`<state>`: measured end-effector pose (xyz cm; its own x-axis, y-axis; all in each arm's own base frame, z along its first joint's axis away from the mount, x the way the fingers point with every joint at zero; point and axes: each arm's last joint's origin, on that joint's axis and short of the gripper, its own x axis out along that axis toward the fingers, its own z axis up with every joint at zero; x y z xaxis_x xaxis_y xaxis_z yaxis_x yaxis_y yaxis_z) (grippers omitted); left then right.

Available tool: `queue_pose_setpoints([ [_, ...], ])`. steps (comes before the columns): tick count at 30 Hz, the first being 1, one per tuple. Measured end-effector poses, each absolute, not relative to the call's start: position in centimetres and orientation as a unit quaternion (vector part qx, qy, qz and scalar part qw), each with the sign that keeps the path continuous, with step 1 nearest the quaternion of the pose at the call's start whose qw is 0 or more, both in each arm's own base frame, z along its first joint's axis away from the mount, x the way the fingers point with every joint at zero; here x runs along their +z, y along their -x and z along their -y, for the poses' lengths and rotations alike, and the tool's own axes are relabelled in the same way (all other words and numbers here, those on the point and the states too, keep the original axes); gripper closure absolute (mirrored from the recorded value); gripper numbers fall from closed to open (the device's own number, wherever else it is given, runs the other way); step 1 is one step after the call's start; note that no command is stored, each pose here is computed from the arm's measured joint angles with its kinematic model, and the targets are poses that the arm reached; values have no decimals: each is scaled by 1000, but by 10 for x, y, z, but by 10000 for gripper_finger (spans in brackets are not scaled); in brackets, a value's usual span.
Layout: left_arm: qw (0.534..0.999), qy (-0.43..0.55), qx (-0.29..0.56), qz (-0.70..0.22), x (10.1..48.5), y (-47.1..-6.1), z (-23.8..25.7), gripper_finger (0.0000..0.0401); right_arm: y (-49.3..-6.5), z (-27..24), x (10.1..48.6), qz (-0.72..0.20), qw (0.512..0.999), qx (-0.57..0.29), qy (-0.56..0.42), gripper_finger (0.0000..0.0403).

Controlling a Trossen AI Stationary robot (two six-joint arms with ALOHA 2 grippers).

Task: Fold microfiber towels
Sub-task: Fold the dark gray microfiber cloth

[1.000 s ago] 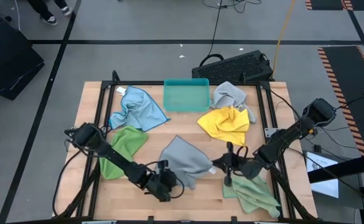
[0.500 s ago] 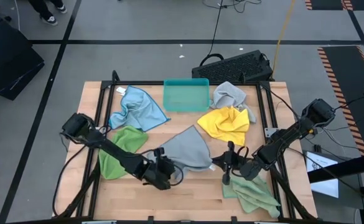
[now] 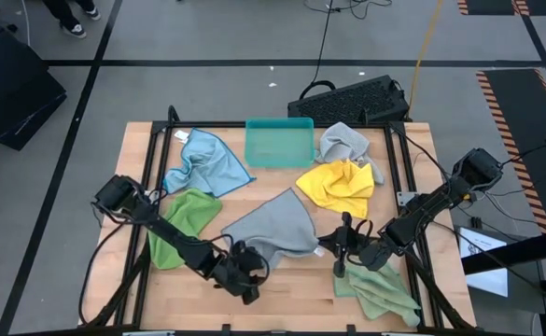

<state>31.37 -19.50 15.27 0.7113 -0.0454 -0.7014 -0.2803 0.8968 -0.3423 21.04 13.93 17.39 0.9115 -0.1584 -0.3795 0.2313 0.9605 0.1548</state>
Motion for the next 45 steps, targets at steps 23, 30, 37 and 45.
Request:
queue_pose_setpoints([
  [23,852,341,111,-382,144,-307,194,226,-211,-139,174,-185,975,-94,-74,399],
  [30,841,366,132,-376,143,-308,191,226,-211,-139,174,-185,976,-95,-70,399],
  [37,840,373,136,-371,136,-312,191,226,-211,-139,174,-186,976,-94,-63,399],
  [45,825,397,115,-386,115,-330,181,227,-211,-139,175,-183,977,-92,-62,399],
])
